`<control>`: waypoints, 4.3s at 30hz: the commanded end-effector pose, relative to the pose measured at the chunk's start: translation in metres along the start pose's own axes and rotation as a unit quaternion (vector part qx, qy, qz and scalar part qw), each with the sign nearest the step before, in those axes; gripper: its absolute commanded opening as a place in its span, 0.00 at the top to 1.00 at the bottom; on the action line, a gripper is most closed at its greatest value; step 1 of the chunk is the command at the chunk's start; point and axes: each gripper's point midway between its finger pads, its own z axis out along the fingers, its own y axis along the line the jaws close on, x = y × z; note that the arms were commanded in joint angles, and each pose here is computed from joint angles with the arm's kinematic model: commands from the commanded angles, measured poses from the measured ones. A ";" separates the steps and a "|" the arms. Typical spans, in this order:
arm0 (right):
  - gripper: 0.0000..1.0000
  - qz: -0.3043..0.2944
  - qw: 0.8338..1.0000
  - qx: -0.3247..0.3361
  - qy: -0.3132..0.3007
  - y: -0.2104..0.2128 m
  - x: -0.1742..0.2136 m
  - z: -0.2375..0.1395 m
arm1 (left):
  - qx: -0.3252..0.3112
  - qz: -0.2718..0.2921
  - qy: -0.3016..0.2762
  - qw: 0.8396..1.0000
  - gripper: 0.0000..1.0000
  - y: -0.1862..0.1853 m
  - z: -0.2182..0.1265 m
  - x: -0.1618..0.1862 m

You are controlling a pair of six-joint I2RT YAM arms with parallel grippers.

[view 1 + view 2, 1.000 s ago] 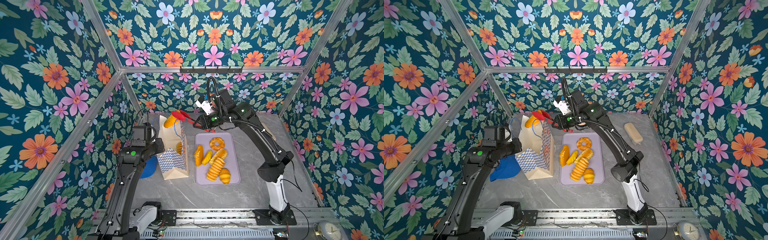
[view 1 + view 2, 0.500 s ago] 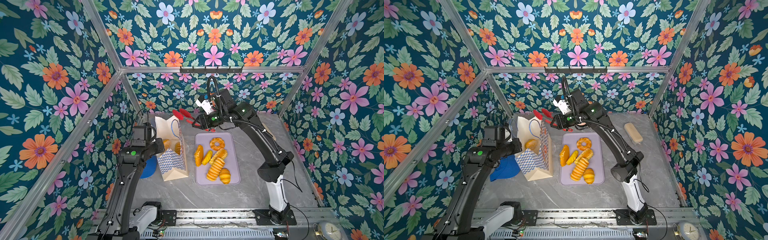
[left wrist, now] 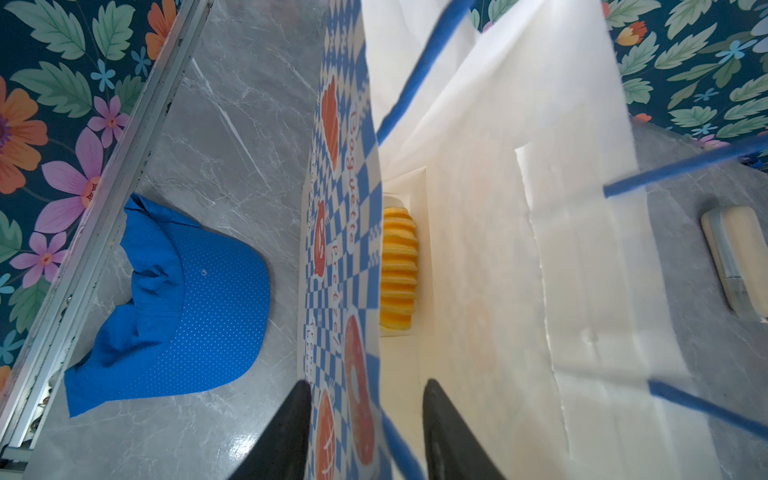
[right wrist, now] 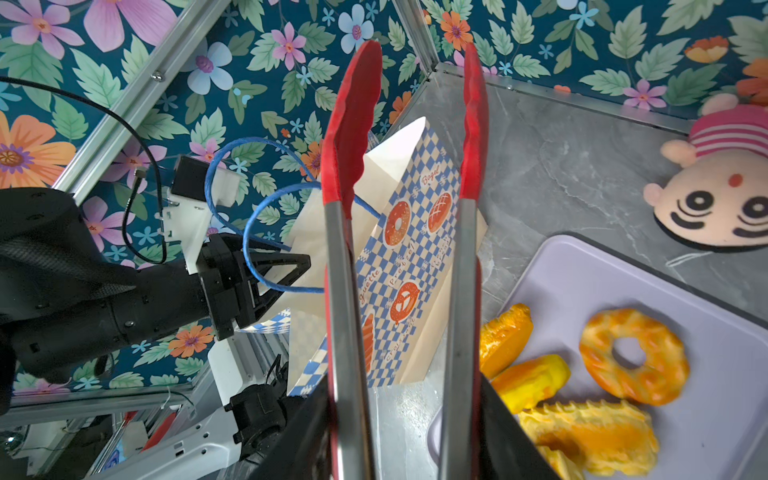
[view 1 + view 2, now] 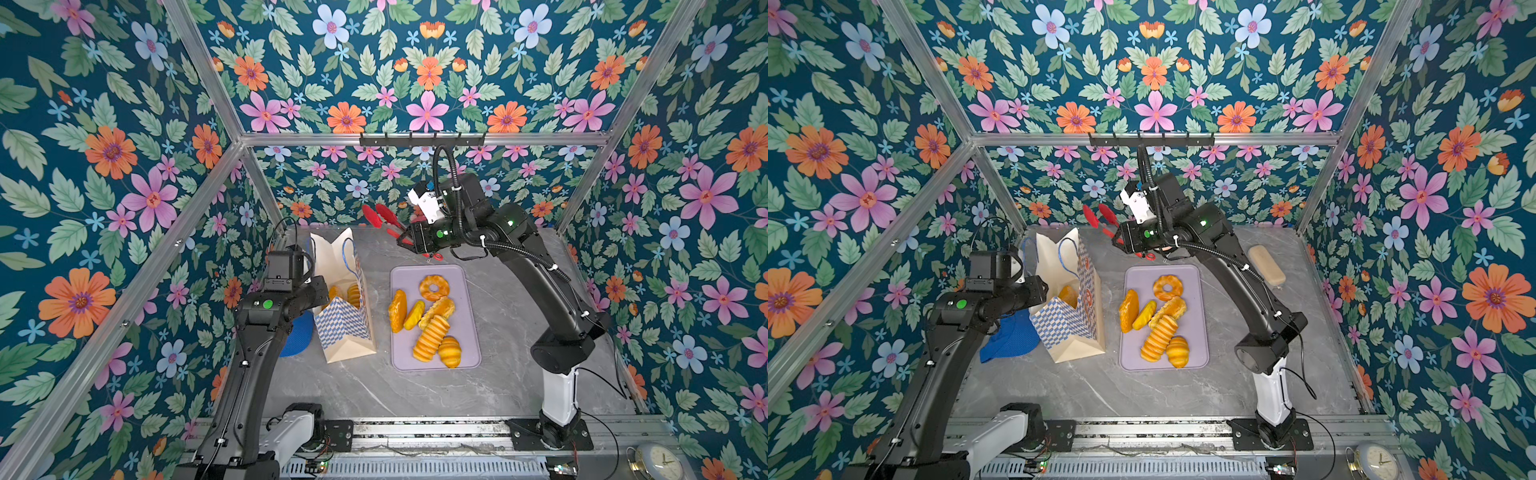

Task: Place the fake bread into the paper bag
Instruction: 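Swing the empty tongs back over the bread tray with the right gripper, then lower the tongs onto the yellow spiral bread and squeeze it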

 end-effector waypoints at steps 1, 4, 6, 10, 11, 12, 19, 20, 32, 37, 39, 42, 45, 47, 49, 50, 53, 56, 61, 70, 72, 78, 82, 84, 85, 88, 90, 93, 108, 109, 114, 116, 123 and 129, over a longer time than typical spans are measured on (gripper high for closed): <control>0.51 0.011 0.999 0.020 -0.025 -0.010 -0.007 -0.012 | -0.004 -0.001 -0.018 1.000 0.52 0.001 -0.004 -0.008; 0.51 0.031 0.999 0.035 -0.025 -0.023 0.000 -0.021 | -0.004 0.003 -0.016 1.000 0.52 0.001 -0.003 -0.009; 0.51 0.048 0.998 0.043 -0.026 -0.034 0.007 -0.026 | -0.003 0.005 -0.017 1.000 0.52 0.000 -0.003 -0.010; 0.51 0.086 0.995 0.046 -0.033 -0.052 0.024 -0.041 | -0.001 0.005 -0.017 1.000 0.51 -0.001 -0.004 -0.011; 0.51 0.094 0.994 0.047 -0.033 -0.056 0.029 -0.045 | 0.000 0.006 -0.018 1.000 0.51 -0.001 -0.004 -0.012; 0.51 0.101 0.993 0.051 -0.031 -0.061 0.035 -0.047 | -0.001 0.005 -0.018 1.000 0.51 -0.001 -0.005 -0.012; 0.51 0.132 0.988 0.080 -0.011 -0.084 0.079 -0.060 | 0.001 0.007 -0.032 0.999 0.49 -0.001 -0.011 -0.014; 0.51 0.135 0.987 0.084 -0.008 -0.085 0.085 -0.062 | 0.002 0.007 -0.034 0.999 0.49 -0.001 -0.012 -0.014; 0.50 0.210 0.972 0.099 0.047 -0.114 0.169 -0.064 | 0.001 0.006 -0.035 0.999 0.48 -0.001 -0.012 -0.014; 0.50 0.244 0.963 0.088 0.068 -0.114 0.202 -0.063 | 0.001 0.006 -0.034 0.999 0.48 -0.001 -0.010 -0.014; 0.50 0.257 0.960 0.083 0.074 -0.113 0.213 -0.064 | 0.001 0.005 -0.034 0.999 0.48 -0.001 -0.010 -0.014; 0.50 0.273 0.955 0.078 0.083 -0.112 0.227 -0.065 | 0.000 0.006 -0.033 0.999 0.48 -0.001 -0.009 -0.015; 0.49 0.286 0.951 0.075 0.094 -0.111 0.240 -0.066 | 0.000 0.006 -0.033 0.999 0.48 -0.001 -0.008 -0.015; 0.49 0.293 0.948 0.071 0.102 -0.111 0.248 -0.066 | 0.000 0.007 -0.032 0.999 0.48 -0.001 -0.007 -0.014; 0.49 0.303 0.945 0.063 0.108 -0.110 0.256 -0.063 | 0.001 0.007 -0.032 0.999 0.48 -0.001 -0.006 -0.014; 0.48 0.306 0.944 0.060 0.111 -0.109 0.259 -0.062 | 0.001 0.007 -0.032 0.999 0.48 -0.001 -0.006 -0.014; 0.48 0.321 0.938 0.042 0.123 -0.106 0.268 -0.056 | 0.002 0.007 -0.031 0.999 0.48 -0.001 -0.005 -0.014; 0.47 0.328 0.935 0.037 0.128 -0.106 0.273 -0.053 | 0.002 0.007 -0.031 0.999 0.48 -0.001 -0.004 -0.014; 0.45 0.332 0.934 0.025 0.131 -0.104 0.275 -0.049 | 0.002 0.007 -0.030 1.000 0.48 -0.001 -0.004 -0.013; 0.40 0.334 0.930 0.023 0.151 -0.105 0.283 -0.044 | 0.001 0.007 -0.029 1.000 0.49 -0.001 -0.003 -0.012; 0.40 0.333 0.930 0.019 0.154 -0.104 0.283 -0.042 | 0.000 0.007 -0.029 1.000 0.49 0.000 -0.004 -0.012; 0.39 0.327 0.931 0.009 0.163 -0.100 0.282 -0.036 | -0.001 0.006 -0.027 1.000 0.49 0.000 -0.003 -0.011; 0.39 0.323 0.931 0.008 0.171 -0.100 0.283 -0.030 | -0.001 0.006 -0.026 1.000 0.49 0.000 -0.003 -0.010; 0.39 0.322 0.931 0.008 0.173 -0.100 0.282 -0.027 | -0.002 0.006 -0.025 1.000 0.49 0.001 -0.003 -0.009; 0.39 0.321 0.931 0.008 0.174 -0.100 0.282 -0.026 | -0.002 0.006 -0.025 1.000 0.49 0.001 -0.003 -0.009; 0.39 0.320 0.931 0.011 0.175 -0.102 0.282 -0.023 | -0.002 0.007 -0.025 1.000 0.49 0.001 -0.003 -0.009; 0.39 0.320 0.931 0.012 0.176 -0.103 0.282 -0.020 | -0.002 0.007 -0.024 1.000 0.49 0.001 -0.003 -0.009; 0.40 0.320 0.931 0.012 0.176 -0.105 0.281 -0.017 | -0.003 0.006 -0.024 1.000 0.49 0.001 -0.003 -0.009; 0.52 0.313 0.933 0.025 0.173 -0.109 0.281 -0.018 | -0.002 0.006 -0.026 1.000 0.49 0.000 -0.005 -0.011; 0.53 0.312 0.934 0.024 0.172 -0.109 0.280 -0.018 | -0.002 0.006 -0.026 1.000 0.49 0.000 -0.005 -0.011; 0.56 0.307 0.937 0.023 0.166 -0.105 0.275 -0.025 | -0.002 0.004 -0.027 1.000 0.49 0.000 -0.006 -0.012; 0.56 0.306 0.938 0.023 0.164 -0.104 0.274 -0.028 | -0.001 0.004 -0.027 1.000 0.49 0.000 -0.006 -0.012; 0.57 0.296 0.942 0.033 0.153 -0.102 0.268 -0.040 | 0.000 0.004 -0.029 1.000 0.49 -0.001 -0.008 -0.014; 0.58 0.287 0.947 0.040 0.139 -0.101 0.259 -0.048 | -0.001 0.005 -0.028 1.000 0.49 0.000 -0.008 -0.013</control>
